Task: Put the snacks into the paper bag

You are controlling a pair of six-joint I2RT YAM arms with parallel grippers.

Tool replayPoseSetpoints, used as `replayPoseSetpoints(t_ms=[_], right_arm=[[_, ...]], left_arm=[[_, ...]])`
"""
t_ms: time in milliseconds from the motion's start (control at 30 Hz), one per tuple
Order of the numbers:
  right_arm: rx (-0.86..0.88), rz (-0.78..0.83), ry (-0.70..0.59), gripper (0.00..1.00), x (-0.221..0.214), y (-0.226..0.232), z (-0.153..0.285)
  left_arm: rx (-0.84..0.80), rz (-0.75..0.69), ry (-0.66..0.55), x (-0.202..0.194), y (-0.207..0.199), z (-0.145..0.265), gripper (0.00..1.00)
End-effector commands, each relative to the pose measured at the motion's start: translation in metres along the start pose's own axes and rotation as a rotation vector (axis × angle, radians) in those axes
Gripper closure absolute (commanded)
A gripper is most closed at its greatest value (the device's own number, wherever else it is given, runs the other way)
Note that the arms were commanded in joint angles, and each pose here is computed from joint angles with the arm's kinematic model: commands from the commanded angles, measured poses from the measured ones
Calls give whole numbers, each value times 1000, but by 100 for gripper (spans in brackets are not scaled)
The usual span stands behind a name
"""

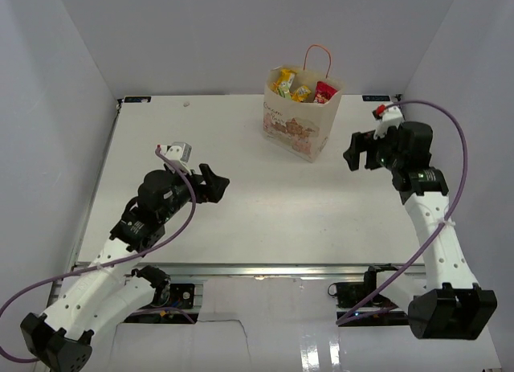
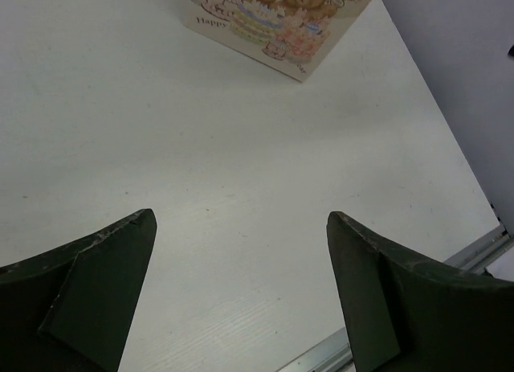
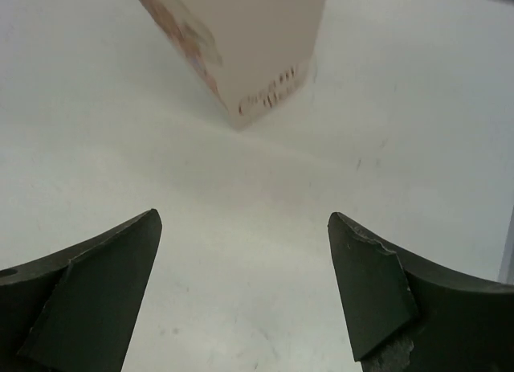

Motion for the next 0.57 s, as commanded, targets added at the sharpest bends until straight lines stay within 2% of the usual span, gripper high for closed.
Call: replayPoseSetpoints(t_ms=[0, 167, 367, 533], right_arm=[[-199, -109, -3, 10, -31, -24, 25], [-361, -135, -11, 10, -62, -40, 51], [-472, -122, -47, 10, -64, -50, 65], [-481, -101, -46, 10, -61, -52, 66]], left_arm=[[74, -53, -92, 27, 6, 14, 2], [109, -65, -104, 30, 10, 20, 2], [114, -60, -71, 20, 12, 17, 2], [141, -67, -65, 19, 16, 16, 2]])
Point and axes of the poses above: each gripper's point midway between its finger pads, its own z axis back along the fingers, its own y axis along the line the jaws close on, x = y × z, the point moved 6 cm from there along z, back along the fingers, and after that the axes turned 13 degrees about -z, right-handed, at the moved point
